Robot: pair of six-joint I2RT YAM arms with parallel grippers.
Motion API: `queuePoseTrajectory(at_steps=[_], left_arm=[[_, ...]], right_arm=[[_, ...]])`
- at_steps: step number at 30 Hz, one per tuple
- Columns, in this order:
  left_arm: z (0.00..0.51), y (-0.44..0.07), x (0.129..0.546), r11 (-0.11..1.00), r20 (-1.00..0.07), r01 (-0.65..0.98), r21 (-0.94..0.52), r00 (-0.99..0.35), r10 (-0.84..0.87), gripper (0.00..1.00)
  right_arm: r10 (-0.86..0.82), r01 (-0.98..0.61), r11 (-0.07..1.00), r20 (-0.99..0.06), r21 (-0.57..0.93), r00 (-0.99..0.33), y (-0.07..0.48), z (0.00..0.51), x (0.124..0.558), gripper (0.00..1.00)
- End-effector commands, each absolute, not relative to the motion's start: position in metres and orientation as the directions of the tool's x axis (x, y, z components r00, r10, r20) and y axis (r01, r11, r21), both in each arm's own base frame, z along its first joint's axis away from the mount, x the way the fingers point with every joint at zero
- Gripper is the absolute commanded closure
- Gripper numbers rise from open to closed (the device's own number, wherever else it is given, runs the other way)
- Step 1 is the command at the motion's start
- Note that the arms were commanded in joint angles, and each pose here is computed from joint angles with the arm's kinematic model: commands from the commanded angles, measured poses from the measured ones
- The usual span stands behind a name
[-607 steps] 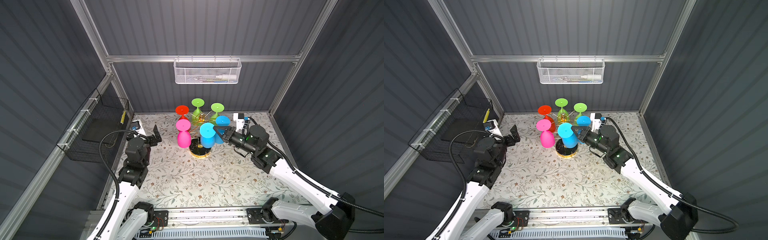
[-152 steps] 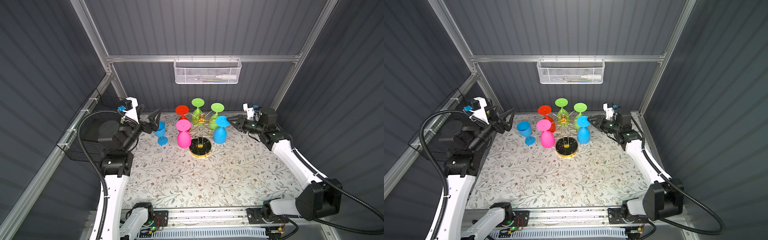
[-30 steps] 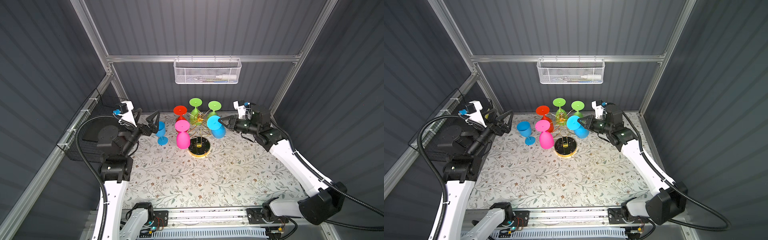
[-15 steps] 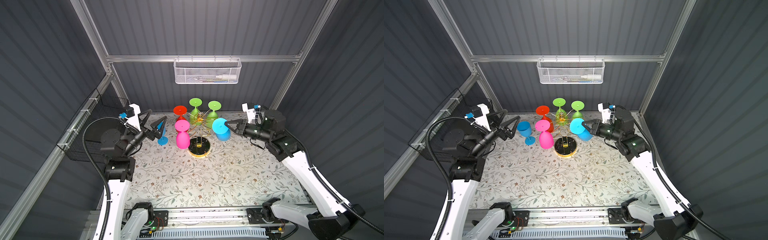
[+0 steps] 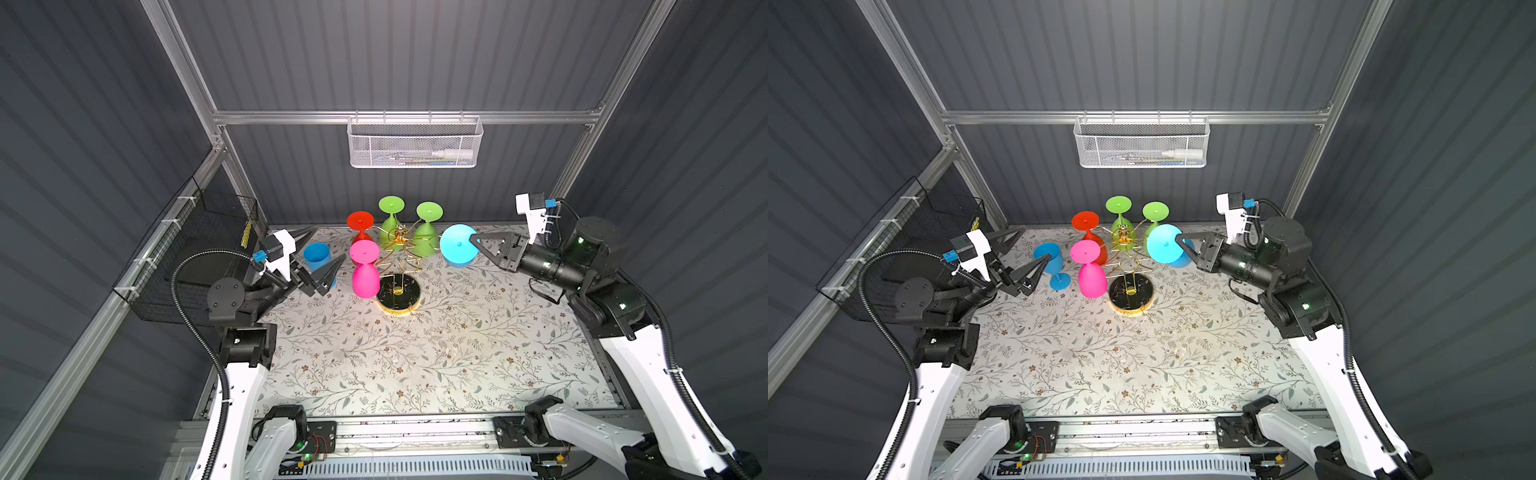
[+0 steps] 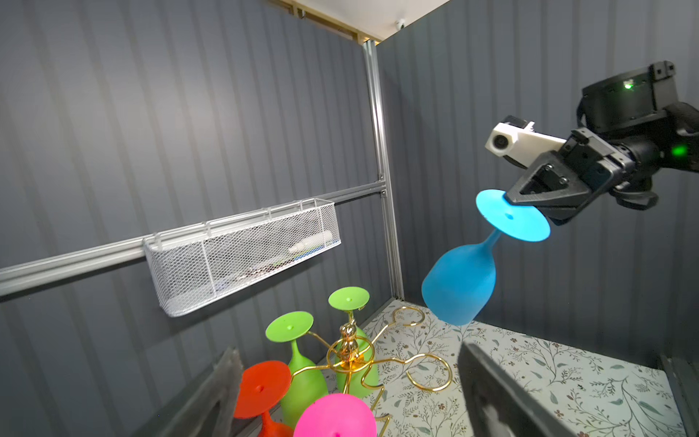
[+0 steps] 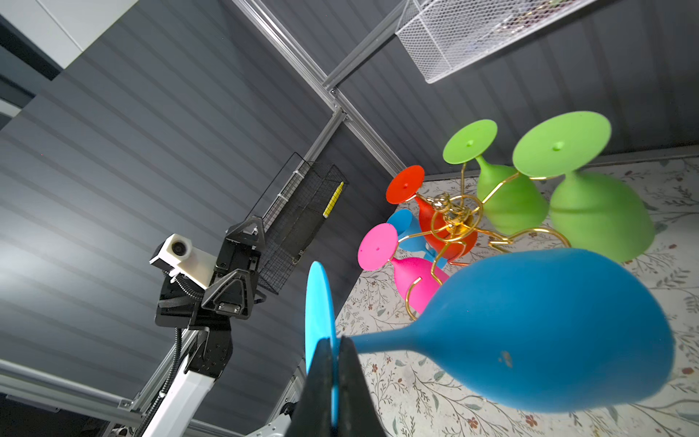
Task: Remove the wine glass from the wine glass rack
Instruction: 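Move the left gripper to the blue glass bowl while the right gripper holds it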
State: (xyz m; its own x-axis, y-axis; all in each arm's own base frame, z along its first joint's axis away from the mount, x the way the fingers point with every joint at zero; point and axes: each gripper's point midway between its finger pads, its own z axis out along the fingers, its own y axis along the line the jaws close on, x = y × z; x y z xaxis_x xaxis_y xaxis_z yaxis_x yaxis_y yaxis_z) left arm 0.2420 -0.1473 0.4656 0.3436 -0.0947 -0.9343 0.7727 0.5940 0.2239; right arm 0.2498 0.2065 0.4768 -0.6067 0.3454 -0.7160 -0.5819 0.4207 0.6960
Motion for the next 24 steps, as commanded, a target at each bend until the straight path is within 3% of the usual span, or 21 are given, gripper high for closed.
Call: queuePoseTrajectory(at_steps=[1, 14, 24], left_arm=[[0.46, -0.171, 0.23, 0.51, -0.891, 0.775, 0.372, 0.453, -0.039, 0.09], [0.439, -0.248, 0.248, 0.395, -0.878, 0.802, 0.449, 0.477, 0.029, 0.09], [0.433, -0.284, 0.267, 0.374, -0.86, 0.796, 0.475, 0.509, 0.009, 0.08]], right_arm=[[0.343, -0.65, 0.328, -0.728, 0.686, -0.594, 0.216, 0.502, 0.246, 1.0], [0.33, -0.709, 0.184, -0.722, 0.68, -0.607, 0.237, 0.533, 0.254, 1.0], [0.305, -0.726, 0.116, -0.72, 0.677, -0.623, 0.242, 0.54, 0.239, 1.0]])
